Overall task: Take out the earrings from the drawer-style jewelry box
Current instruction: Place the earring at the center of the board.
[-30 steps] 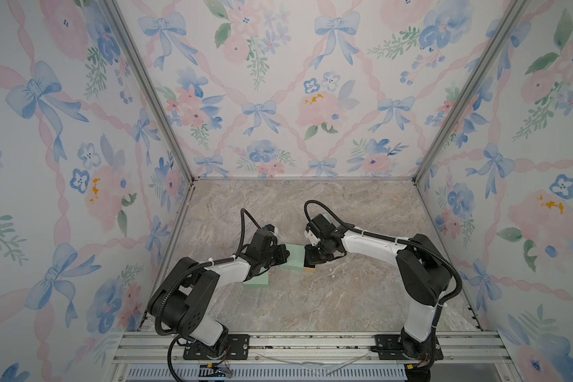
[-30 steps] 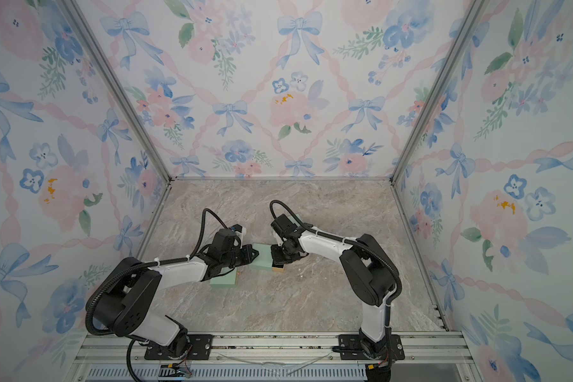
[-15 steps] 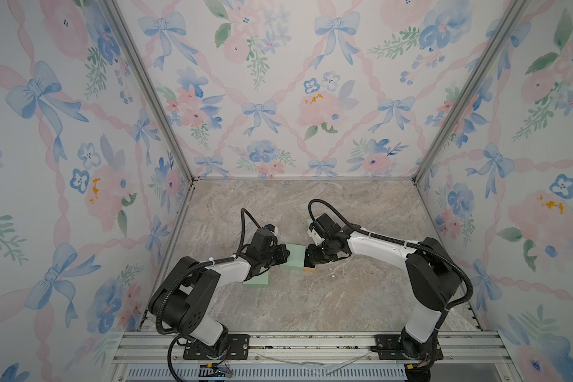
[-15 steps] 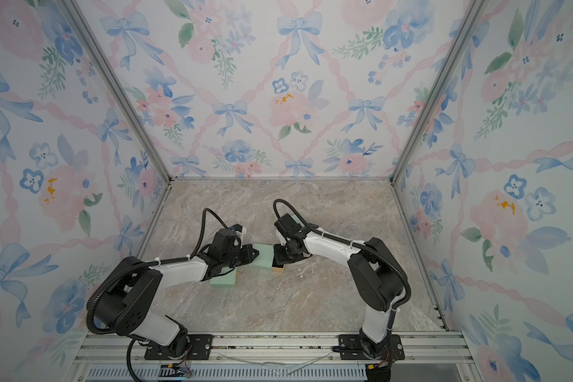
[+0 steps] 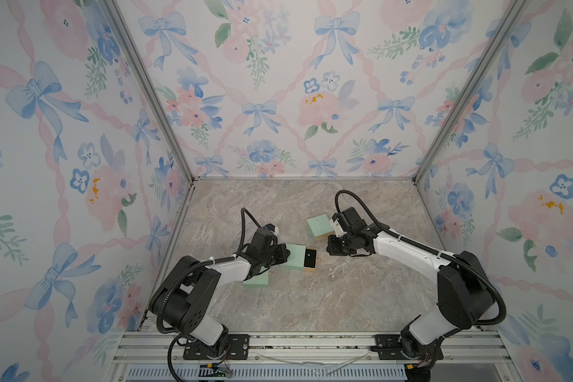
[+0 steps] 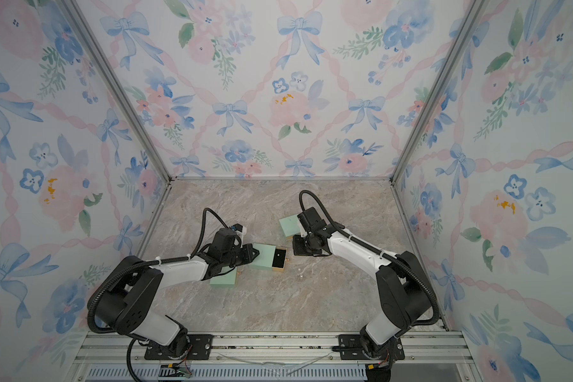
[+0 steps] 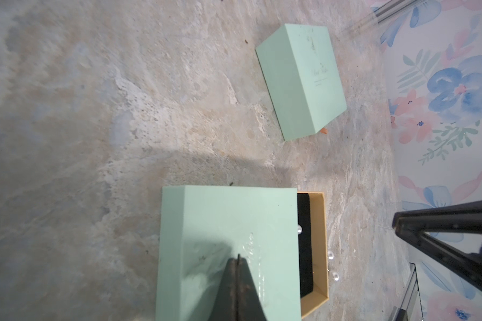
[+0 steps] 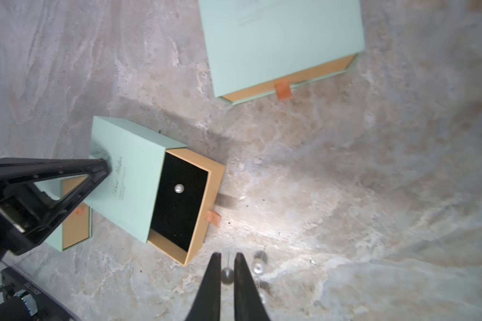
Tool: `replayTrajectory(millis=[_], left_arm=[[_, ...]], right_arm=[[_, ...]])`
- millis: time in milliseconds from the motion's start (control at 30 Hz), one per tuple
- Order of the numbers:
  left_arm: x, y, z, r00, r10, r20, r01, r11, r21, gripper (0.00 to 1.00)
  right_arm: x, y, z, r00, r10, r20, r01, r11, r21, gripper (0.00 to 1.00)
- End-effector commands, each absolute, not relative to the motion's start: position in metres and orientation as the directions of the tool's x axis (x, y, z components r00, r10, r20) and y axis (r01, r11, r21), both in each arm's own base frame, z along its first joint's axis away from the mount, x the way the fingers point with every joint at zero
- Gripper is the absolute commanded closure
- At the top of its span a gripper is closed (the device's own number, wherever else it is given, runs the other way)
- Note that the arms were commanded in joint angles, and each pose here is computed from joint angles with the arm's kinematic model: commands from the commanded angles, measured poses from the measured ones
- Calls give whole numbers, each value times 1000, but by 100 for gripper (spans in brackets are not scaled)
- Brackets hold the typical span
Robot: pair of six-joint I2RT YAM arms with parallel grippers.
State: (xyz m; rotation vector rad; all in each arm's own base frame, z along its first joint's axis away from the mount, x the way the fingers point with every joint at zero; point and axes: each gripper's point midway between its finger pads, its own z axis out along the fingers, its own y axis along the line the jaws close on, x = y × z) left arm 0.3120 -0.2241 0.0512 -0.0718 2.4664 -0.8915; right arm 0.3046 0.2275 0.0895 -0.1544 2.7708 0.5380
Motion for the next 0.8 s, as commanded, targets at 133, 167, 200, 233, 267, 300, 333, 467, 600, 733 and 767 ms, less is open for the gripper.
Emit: replayTrajectory(millis=[133,167,200,233,267,300,333,467,600,733,767], left_arm=[[276,-197,-5,-939,-167,-300,5,867,-499,100],[276,-197,-5,-939,-168,-300,5,867,-499,100],[276,-197,-6,-940,-167,-298,3,868,-497,100],[277,-197,-5,-939,-167,-300,5,868,-497,100],[276,-197,-5,-940,-166,-299,4,868,-496,100],[277,-197,-5,-940,-166,-300,4,869,-495,100],[277,-196,-5,-939,-167,-300,4,869,-495,100],[276,-196,-5,-939,-167,-300,3,870,-493,100],[277,-197,-6,-940,-166,-298,3,870,-494,100],[277,-197,-7,-941,-165,-294,2,869,-494,100],[277,-197,-7,-942,-164,-294,2,869,-494,100]], right_arm=[[301,213,58,-967,-8,-253,-98,934,344,88],[301,214,56,-968,-5,-249,-95,932,350,88],[300,215,49,-973,-6,-232,-90,932,350,88],[299,216,43,-975,-7,-221,-86,932,353,88],[299,217,40,-977,-4,-213,-82,931,356,88],[299,218,36,-978,-3,-207,-78,930,358,88],[299,218,34,-980,-2,-201,-76,930,360,88],[298,221,28,-982,0,-189,-71,928,367,88],[297,222,24,-984,-4,-180,-70,928,365,88],[297,222,21,-985,-6,-174,-70,929,363,87],[297,222,21,-985,-6,-173,-69,929,363,87]])
